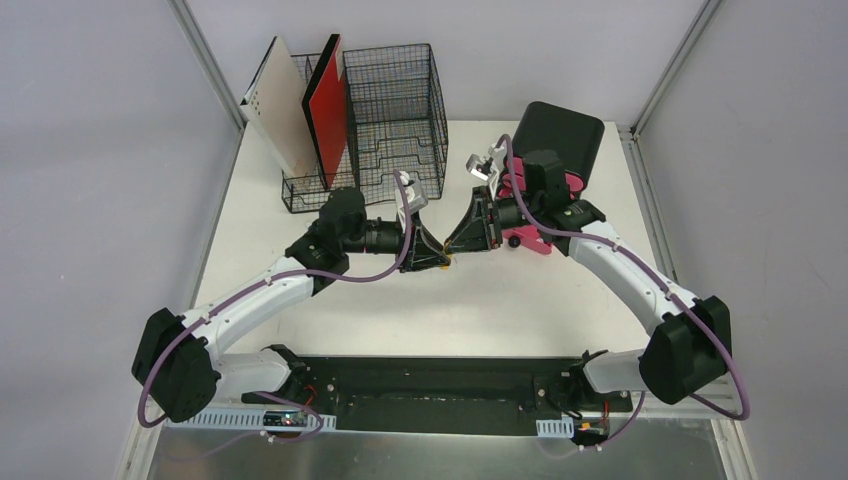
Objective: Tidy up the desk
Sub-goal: Place the stationery in the drawer, then pick up the stationery from the center of the board.
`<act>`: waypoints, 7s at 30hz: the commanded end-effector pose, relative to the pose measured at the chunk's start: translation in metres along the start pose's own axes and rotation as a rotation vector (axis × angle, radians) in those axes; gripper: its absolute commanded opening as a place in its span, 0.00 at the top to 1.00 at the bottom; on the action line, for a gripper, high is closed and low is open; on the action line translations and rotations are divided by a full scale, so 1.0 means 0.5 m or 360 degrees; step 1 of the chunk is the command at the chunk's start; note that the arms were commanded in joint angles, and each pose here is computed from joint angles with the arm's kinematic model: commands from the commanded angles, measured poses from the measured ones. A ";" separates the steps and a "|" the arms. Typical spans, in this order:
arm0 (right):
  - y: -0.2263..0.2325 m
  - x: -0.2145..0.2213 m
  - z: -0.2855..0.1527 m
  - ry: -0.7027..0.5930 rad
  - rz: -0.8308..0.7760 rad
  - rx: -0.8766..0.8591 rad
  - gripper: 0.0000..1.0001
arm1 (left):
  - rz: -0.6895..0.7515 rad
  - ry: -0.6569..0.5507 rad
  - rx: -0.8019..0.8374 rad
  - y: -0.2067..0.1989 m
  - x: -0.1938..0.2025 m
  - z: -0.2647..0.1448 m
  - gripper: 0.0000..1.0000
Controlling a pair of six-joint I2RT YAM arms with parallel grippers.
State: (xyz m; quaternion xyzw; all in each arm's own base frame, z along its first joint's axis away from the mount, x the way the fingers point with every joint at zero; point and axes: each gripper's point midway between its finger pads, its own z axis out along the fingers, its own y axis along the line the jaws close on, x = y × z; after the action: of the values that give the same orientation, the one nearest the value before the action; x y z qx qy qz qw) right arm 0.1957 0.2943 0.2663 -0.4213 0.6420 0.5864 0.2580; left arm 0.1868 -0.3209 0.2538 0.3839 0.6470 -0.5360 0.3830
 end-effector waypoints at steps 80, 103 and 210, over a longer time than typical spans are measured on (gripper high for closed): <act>-0.206 0.093 -0.404 -0.0026 -0.0457 0.1397 0.09 | -0.0187 -0.0256 -0.1323 0.277 -0.077 -0.282 0.01; -0.215 0.116 -0.420 0.0065 -0.0456 0.1435 0.09 | -0.0879 -0.0319 -0.1955 0.482 0.045 -0.480 0.15; -0.207 0.124 -0.400 0.0037 -0.0448 0.1322 0.09 | -0.1224 0.0563 -0.2199 0.658 0.272 -0.584 0.49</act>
State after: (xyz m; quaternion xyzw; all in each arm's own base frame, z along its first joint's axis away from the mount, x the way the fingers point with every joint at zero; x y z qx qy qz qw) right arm 0.2765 0.0895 0.1755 -0.3535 0.7842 0.2414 0.4491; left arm 0.3952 0.0166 0.0340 -0.1160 0.9725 -0.0451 0.1967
